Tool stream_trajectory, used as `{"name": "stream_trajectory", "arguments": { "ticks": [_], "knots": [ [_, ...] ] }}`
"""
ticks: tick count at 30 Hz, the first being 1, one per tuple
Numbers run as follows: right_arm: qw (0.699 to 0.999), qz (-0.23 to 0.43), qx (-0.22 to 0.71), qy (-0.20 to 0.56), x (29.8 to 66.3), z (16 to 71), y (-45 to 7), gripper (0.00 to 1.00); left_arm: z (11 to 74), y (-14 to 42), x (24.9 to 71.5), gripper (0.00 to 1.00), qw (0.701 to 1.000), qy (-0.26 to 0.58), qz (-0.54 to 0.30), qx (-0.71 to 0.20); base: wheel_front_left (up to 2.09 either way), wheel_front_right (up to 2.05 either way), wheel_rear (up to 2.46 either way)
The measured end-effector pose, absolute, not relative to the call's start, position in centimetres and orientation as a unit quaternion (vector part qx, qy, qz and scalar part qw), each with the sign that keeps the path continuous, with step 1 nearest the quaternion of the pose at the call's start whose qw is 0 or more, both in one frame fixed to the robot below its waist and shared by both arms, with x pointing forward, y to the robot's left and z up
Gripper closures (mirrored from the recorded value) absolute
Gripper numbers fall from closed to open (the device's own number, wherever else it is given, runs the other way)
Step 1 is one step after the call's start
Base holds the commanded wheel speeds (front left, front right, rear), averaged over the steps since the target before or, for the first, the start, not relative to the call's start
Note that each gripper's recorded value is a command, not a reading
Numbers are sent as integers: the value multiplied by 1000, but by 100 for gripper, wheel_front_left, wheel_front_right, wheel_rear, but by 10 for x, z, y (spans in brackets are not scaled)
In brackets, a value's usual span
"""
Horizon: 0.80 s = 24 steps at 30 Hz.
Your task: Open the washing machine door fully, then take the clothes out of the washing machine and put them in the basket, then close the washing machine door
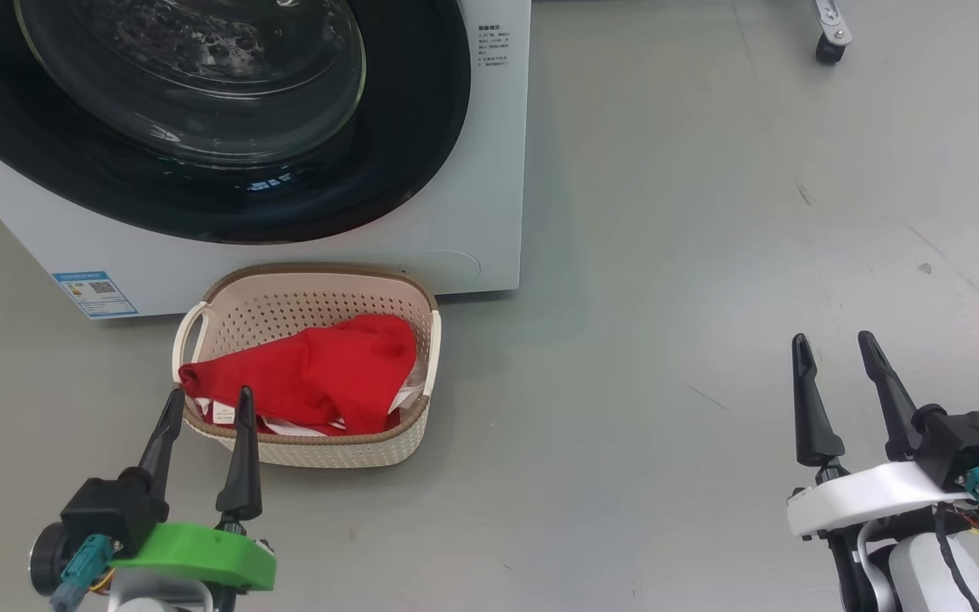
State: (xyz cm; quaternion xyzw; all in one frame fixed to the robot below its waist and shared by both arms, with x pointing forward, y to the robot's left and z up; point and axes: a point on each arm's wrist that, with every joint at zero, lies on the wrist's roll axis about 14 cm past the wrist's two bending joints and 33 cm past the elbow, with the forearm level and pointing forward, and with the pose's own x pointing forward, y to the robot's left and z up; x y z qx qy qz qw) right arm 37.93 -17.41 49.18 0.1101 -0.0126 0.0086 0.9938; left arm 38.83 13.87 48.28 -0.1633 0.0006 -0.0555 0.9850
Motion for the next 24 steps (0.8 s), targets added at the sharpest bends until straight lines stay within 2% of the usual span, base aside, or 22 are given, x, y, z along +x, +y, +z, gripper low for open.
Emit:
{"name": "stream_trajectory", "arguments": {
  "ticks": [19, 20, 24],
  "knots": [
    [994, 17, 108, -20, 377, 496, -171, 0, 487, 139, 387, 0, 984, -6, -55, -166, 0, 0, 0],
    [994, 16, 109, -20, 377, 496, -171, 100, 487, 139, 387, 100, 984, -6, -55, -167, 0, 0, 0],
    [993, 13, 114, 5, 372, 481, -168, 100, 472, 136, 380, 100, 984, 20, -53, -171, 0, 0, 0]
  ]
}}
